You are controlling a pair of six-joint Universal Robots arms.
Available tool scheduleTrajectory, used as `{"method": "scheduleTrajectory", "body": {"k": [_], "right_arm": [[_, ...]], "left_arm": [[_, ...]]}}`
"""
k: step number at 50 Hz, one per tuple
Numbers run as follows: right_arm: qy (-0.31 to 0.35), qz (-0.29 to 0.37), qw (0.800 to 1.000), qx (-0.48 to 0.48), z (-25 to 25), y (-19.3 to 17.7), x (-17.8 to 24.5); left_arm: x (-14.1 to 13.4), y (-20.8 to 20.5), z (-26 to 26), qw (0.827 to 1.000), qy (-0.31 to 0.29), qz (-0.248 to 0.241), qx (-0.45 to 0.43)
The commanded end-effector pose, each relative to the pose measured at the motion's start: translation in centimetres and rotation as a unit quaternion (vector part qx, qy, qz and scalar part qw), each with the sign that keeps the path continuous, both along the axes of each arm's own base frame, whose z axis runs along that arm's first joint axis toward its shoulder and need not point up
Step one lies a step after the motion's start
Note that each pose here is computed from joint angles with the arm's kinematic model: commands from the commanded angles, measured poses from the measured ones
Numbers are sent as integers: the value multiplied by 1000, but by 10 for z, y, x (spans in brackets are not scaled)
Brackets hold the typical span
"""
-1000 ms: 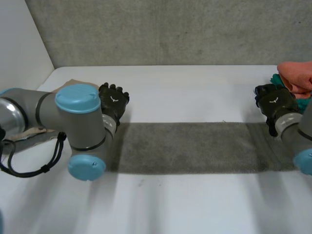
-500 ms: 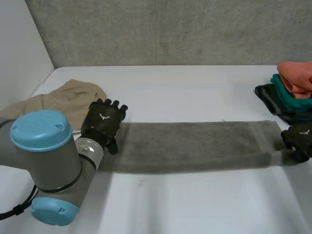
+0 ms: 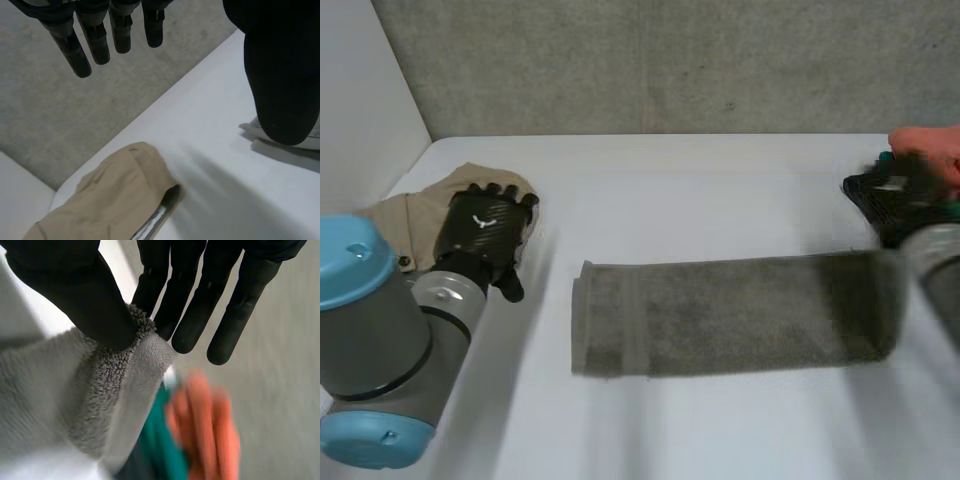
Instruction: Fold the laundry.
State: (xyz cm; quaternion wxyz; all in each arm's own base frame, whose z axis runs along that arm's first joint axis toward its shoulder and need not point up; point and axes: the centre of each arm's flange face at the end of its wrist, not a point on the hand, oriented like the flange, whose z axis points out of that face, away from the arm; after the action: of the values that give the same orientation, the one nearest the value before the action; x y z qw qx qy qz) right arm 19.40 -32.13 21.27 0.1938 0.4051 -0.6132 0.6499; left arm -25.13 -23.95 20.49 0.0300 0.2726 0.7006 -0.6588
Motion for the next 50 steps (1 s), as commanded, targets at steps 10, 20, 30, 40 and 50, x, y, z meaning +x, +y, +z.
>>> {"method": "scheduleTrajectory", "body": {"k": [10, 20, 30, 40, 50], "right_arm": [[19, 415, 910, 2, -80, 161, 190], [-31, 391, 918, 59, -76, 155, 172], [-271, 223, 907, 234, -32, 109, 103], [-108, 116, 952, 262, -75, 86, 44], [-63, 77, 969, 226, -85, 72, 38]], "left_arm": [[9, 8, 6, 1000, 3, 7, -5], [-12, 10, 15, 999, 13, -23, -25], [-65, 25, 11, 994, 20, -99, -36], [-109, 22, -43, 990, -15, -137, 4], [-87, 31, -74, 990, -94, -83, 65]]}}
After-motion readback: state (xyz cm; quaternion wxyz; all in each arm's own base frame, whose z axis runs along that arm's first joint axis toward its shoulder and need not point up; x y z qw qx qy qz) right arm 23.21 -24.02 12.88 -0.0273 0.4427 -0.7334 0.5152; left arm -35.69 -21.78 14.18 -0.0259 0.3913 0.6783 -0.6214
